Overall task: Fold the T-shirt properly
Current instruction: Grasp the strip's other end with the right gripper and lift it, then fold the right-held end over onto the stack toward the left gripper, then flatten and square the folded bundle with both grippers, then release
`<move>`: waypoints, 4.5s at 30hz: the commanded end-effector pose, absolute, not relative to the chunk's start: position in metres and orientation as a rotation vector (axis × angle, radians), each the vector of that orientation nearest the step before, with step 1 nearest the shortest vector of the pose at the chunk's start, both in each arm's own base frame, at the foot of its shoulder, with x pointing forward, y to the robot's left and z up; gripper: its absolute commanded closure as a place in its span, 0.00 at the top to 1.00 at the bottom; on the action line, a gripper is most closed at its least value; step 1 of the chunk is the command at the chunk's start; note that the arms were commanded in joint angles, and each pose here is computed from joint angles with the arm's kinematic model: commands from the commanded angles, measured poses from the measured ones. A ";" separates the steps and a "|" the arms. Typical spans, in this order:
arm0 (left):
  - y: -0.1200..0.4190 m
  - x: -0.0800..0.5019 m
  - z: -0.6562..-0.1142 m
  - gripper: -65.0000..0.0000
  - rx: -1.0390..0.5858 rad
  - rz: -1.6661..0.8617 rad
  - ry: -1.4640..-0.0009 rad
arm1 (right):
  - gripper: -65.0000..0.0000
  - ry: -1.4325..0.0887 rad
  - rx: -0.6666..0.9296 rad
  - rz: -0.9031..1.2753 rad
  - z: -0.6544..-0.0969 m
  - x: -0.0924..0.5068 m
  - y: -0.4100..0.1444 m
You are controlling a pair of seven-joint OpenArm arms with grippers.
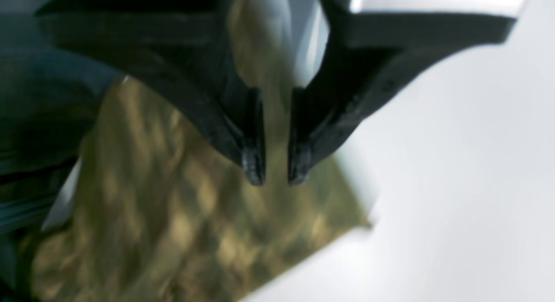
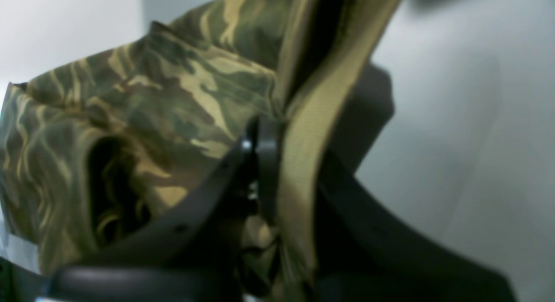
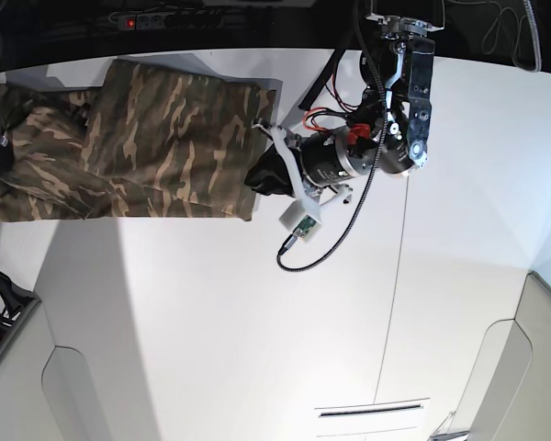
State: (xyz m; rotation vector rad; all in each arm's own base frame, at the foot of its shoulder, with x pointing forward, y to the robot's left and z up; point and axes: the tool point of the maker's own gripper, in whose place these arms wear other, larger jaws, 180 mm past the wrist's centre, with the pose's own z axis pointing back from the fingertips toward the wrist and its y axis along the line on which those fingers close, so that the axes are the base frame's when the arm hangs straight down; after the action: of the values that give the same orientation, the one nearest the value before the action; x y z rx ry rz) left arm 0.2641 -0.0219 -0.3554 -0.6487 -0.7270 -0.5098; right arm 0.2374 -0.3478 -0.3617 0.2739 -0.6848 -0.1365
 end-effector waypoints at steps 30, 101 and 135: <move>-0.067 0.212 -0.359 0.19 -0.806 -0.523 -0.675 | 0.12 -0.706 0.366 0.692 -0.305 0.256 -0.109; -0.037 0.237 -0.426 0.19 -0.559 -0.579 -0.599 | 0.00 -0.641 0.413 0.432 -0.399 0.326 -0.124; 0.010 0.319 -0.332 0.19 -0.411 -0.684 -0.859 | 0.00 -0.663 0.533 0.357 -0.379 0.267 -0.117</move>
State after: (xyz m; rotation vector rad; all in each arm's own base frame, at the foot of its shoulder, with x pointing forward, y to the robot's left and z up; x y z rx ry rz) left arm 0.3126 0.0126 -0.3439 -0.4055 -0.8183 -0.6776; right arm 0.2566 -0.1167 -0.3925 0.5278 -0.6087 0.3470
